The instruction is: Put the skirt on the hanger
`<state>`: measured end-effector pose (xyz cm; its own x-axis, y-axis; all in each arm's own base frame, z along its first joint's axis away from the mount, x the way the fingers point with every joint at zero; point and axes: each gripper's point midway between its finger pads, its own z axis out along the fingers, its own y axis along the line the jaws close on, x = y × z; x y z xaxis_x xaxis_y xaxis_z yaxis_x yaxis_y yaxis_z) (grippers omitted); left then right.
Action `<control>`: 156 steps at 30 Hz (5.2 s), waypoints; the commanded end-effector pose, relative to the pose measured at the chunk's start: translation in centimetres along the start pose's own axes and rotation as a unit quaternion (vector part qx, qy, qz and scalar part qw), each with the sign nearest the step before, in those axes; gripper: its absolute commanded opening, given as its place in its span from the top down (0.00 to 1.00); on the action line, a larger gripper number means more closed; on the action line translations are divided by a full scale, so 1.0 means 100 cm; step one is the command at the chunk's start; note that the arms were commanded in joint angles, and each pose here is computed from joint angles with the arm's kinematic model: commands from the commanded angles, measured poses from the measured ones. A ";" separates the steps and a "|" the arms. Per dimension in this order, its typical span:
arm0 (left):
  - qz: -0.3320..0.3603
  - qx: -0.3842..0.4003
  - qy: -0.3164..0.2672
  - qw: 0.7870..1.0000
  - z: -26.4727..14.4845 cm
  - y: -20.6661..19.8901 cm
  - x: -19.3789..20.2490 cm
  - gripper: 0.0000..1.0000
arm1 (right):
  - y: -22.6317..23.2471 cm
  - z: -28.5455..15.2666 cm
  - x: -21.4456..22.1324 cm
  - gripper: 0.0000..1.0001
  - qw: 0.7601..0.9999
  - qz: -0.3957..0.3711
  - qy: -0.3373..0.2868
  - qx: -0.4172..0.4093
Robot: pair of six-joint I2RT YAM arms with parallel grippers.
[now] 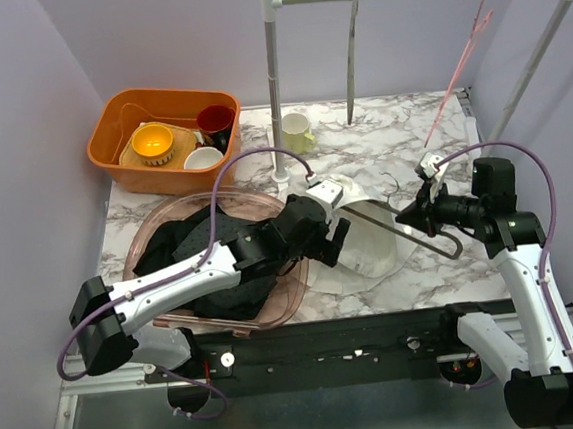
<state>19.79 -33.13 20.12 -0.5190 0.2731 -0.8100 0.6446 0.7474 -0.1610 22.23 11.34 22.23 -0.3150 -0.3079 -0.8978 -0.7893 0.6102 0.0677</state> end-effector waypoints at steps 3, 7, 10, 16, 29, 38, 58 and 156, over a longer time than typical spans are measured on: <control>-0.030 -0.091 -0.065 0.993 0.024 0.014 -0.037 0.20 | -0.001 -0.003 -0.014 0.99 1.000 -0.018 -0.023 0.010; -0.030 -0.078 -0.068 0.994 0.029 0.007 -0.042 0.62 | -0.003 -0.006 -0.015 0.99 0.999 -0.021 -0.024 0.019; -0.021 -0.038 -0.060 0.997 0.029 -0.007 -0.043 0.93 | -0.003 -0.008 -0.019 1.00 0.999 -0.026 -0.028 0.026; -0.026 0.129 -0.060 0.989 0.002 -0.068 -0.062 1.00 | -0.007 -0.015 -0.025 0.99 0.998 -0.038 -0.030 0.047; -0.035 0.335 -0.031 0.941 -0.047 -0.151 -0.095 1.00 | 0.008 -0.033 -0.044 0.99 0.992 -0.100 -0.056 0.049; -0.008 0.332 0.043 0.942 -0.023 -0.147 -0.051 0.64 | 0.035 -0.032 -0.042 0.99 0.987 -0.139 -0.078 -0.013; 0.380 0.170 -0.124 0.901 -0.101 -0.031 -0.072 0.01 | 0.061 -0.027 -0.011 0.99 0.962 -0.240 -0.057 -0.114; 0.106 0.242 -0.082 0.961 -0.084 -0.027 -0.024 1.00 | -0.103 -0.061 -0.047 0.99 0.942 0.050 -0.078 0.324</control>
<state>15.96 -32.03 27.80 -0.2923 0.1594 -0.9430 0.9115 0.3449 -0.2242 25.58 7.31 24.47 -0.3543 -0.1382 -0.9249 -0.5038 0.8614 0.0643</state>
